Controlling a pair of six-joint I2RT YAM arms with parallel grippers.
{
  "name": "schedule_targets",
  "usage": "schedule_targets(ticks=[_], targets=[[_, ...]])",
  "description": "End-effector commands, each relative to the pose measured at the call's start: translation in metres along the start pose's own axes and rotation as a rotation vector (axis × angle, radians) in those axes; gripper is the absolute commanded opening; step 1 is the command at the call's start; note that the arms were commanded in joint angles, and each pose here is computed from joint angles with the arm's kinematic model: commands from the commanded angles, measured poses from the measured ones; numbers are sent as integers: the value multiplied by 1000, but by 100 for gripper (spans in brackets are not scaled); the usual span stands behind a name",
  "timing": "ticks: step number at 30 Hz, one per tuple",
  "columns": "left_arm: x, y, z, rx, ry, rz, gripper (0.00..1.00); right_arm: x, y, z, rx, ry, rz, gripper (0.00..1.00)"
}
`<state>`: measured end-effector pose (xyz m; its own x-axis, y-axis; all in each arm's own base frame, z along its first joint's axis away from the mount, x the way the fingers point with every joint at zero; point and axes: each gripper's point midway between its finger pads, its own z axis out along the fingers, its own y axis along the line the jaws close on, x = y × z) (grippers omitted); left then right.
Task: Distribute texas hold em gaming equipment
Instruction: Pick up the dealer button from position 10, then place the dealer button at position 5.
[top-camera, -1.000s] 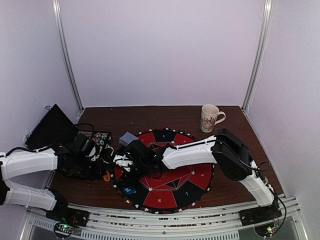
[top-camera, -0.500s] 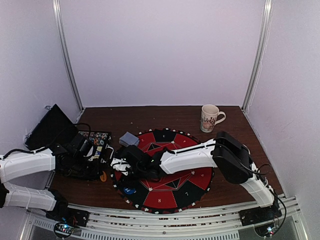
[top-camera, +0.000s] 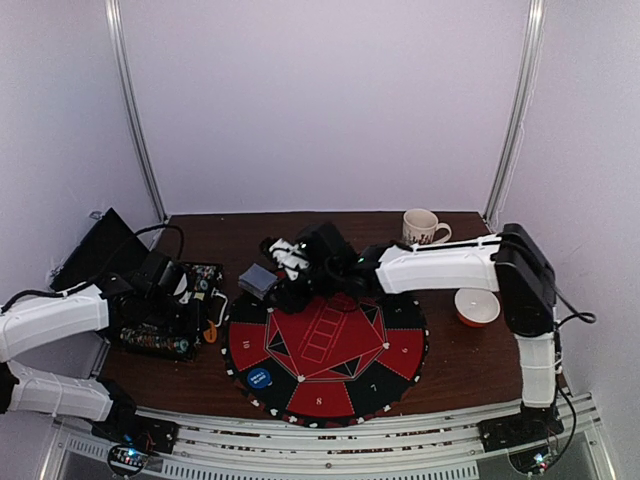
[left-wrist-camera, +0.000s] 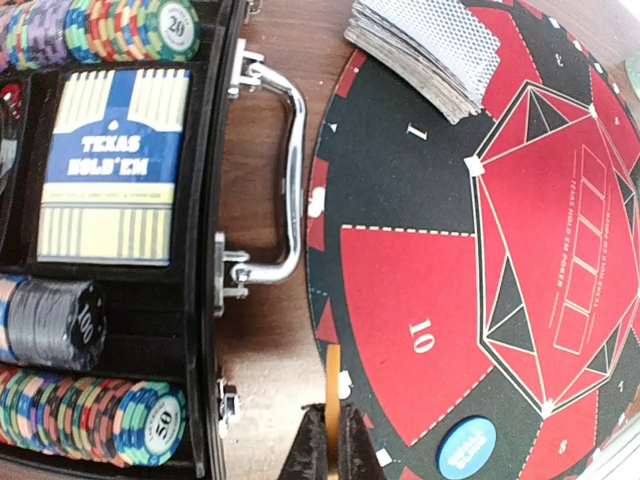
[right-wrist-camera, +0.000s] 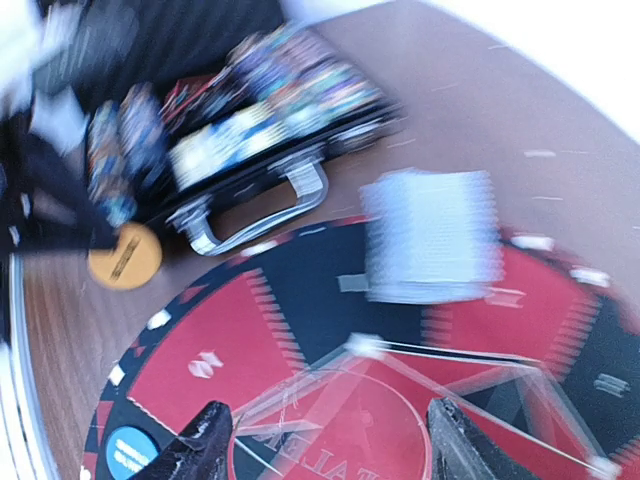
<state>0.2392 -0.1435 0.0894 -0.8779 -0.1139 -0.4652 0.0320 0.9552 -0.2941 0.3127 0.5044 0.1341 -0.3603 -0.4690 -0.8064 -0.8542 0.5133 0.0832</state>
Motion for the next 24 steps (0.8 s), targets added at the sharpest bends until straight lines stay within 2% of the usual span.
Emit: schedule_targets(ticks=[1,6,11,24], targets=[[-19,-17,3,56,-45,38,0,-11,-62,-62,147,-72,146,28],[-28,-24,6,67,-58,70,0,78,-129,-114,384,104,257,27],[-29,-29,9,84,-56,80,0,151,-167,-149,496,212,385,26],[-31,-28,9,80,-58,82,0,202,-190,-137,524,310,434,25]])
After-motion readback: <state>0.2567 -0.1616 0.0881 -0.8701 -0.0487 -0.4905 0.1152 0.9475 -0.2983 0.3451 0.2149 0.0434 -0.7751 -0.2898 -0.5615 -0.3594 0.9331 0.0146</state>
